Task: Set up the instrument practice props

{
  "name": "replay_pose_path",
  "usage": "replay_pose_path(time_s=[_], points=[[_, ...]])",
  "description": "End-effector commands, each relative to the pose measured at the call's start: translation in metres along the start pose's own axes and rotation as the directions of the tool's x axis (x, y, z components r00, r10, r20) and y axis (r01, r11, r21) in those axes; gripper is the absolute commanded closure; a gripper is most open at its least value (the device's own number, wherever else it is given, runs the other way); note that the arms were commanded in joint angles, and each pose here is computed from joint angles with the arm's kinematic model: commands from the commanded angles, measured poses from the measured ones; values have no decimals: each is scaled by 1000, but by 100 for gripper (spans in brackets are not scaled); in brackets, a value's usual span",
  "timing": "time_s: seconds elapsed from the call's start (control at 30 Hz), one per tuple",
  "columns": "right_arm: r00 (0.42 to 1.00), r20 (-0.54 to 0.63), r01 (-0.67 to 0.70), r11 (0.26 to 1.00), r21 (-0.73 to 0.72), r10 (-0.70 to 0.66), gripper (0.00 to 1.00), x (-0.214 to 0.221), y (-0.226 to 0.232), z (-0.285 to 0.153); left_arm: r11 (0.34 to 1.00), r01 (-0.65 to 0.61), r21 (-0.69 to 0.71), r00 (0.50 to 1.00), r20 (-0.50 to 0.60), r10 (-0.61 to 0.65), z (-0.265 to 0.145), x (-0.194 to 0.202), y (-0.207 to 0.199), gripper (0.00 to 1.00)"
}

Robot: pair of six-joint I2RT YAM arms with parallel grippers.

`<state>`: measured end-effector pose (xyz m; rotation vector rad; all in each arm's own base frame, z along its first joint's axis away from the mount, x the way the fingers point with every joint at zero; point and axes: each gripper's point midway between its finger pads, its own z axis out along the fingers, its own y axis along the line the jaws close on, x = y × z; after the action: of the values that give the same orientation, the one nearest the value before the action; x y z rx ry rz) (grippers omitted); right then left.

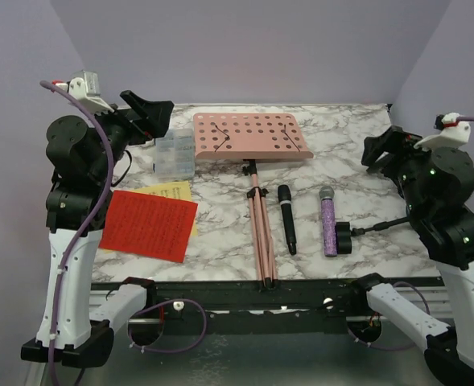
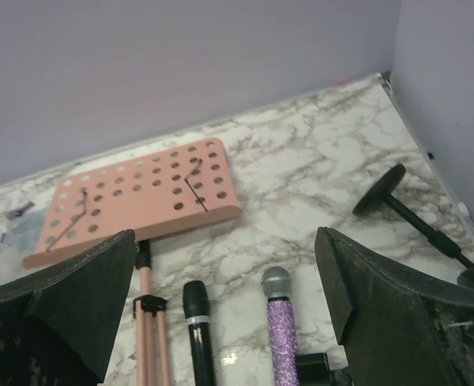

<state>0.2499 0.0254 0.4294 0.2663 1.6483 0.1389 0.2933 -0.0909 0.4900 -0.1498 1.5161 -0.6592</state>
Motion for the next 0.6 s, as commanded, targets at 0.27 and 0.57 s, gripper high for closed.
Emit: replay_pose_path(time_s=[0.27,0.57], points=[[899,-425,-77,994,81,105,0,183,22,102,998,45,40,933,-358,-28,79,101,37,1],[658,-698,-453,889,-67,283,0,236,60,142,995,80,-52,885,-455,-95,87,178,84,1]])
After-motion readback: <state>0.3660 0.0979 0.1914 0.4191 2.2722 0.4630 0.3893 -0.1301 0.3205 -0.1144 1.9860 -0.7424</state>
